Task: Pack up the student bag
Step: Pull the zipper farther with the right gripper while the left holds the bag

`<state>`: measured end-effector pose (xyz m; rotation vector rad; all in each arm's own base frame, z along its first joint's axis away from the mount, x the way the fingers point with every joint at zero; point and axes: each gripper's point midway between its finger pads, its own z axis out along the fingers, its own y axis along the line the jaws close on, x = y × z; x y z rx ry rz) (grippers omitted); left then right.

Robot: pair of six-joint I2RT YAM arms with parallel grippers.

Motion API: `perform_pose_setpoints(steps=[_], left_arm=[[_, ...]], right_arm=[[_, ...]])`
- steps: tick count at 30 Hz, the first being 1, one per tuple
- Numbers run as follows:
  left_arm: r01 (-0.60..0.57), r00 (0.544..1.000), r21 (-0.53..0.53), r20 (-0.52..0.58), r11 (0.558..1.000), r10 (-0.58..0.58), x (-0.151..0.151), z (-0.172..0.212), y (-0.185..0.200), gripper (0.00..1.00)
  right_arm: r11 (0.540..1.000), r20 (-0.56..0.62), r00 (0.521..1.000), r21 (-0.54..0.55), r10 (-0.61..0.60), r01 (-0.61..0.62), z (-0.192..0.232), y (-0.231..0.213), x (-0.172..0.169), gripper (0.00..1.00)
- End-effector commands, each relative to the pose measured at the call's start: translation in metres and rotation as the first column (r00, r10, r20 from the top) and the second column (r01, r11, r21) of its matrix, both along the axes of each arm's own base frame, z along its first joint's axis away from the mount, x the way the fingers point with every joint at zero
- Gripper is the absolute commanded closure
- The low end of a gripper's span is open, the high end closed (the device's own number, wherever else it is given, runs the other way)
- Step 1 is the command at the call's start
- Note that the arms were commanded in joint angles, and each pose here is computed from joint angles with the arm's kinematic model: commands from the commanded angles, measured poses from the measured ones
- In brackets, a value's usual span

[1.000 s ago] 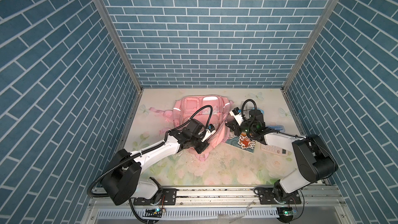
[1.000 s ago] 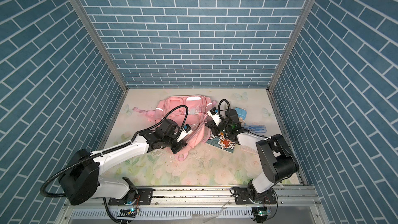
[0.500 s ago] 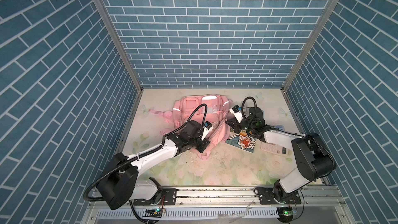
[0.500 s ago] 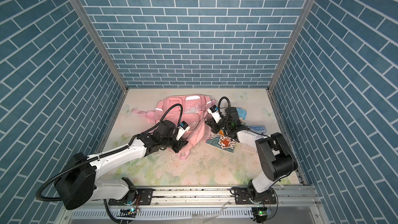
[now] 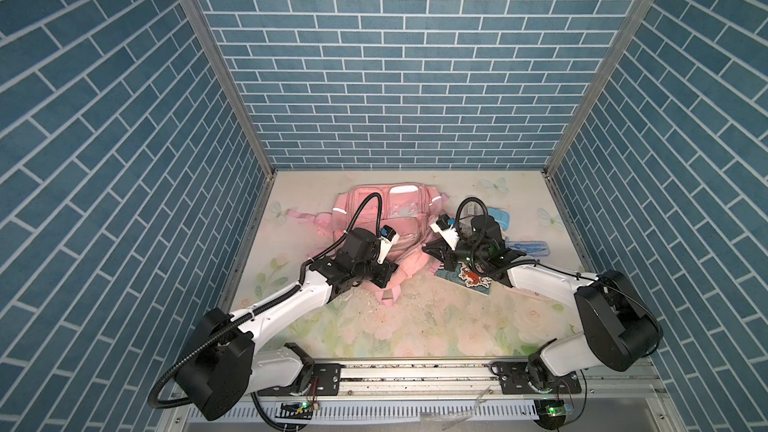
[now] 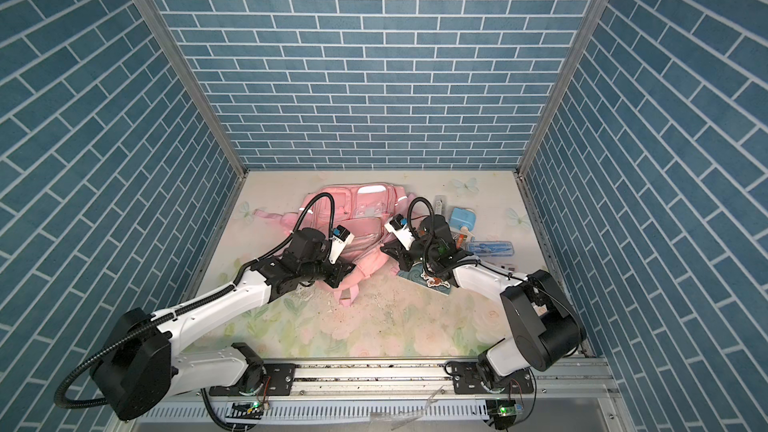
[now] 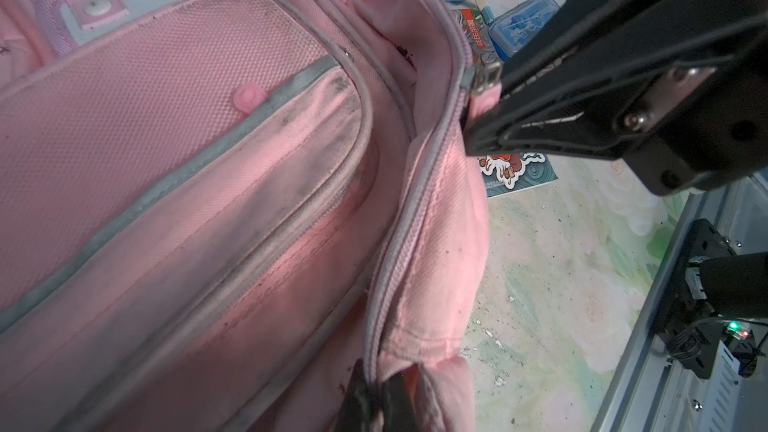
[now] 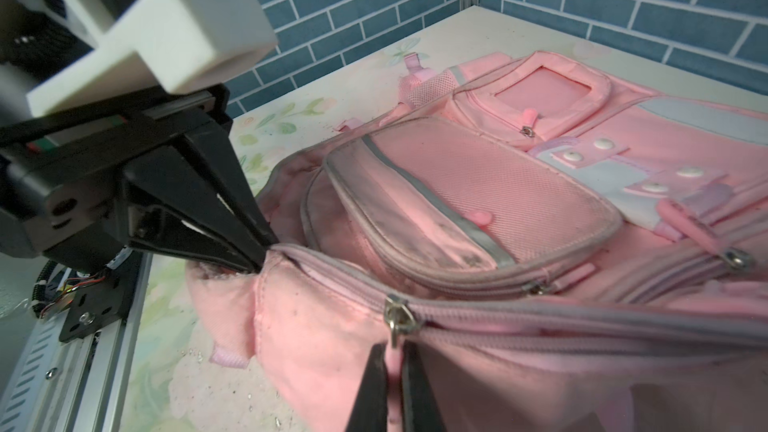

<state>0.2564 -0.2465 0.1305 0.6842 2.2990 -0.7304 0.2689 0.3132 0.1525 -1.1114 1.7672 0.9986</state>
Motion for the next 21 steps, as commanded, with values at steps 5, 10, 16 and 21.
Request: perform_pose_setpoints(steps=[5, 10, 16, 21], left_arm=[[-0.025, 0.993, -0.167, 0.112, 0.986, 0.044, 0.0, 0.062, -0.023, 1.0], [-0.063, 0.993, -0.274, 0.077, 0.96, 0.087, -0.01, 0.073, -0.031, 1.0], [-0.147, 0.986, -0.279, 0.034, 0.949, 0.163, -0.003, 0.08, -0.034, 0.57], [-0.217, 0.974, -0.205, 0.015, 0.954, 0.225, 0.017, 0.096, -0.023, 0.34]], right_arm=[[1.0, 0.032, 0.999, -0.023, -0.005, 0.006, 0.007, 0.009, 0.003, 1.0], [0.999, 0.071, 0.997, -0.031, -0.032, 0.034, 0.007, -0.004, 0.019, 1.0], [0.999, 0.12, 0.993, -0.043, -0.011, 0.017, 0.008, -0.013, 0.024, 1.0], [0.999, 0.176, 0.984, -0.022, -0.036, 0.041, 0.004, -0.022, 0.016, 1.0]])
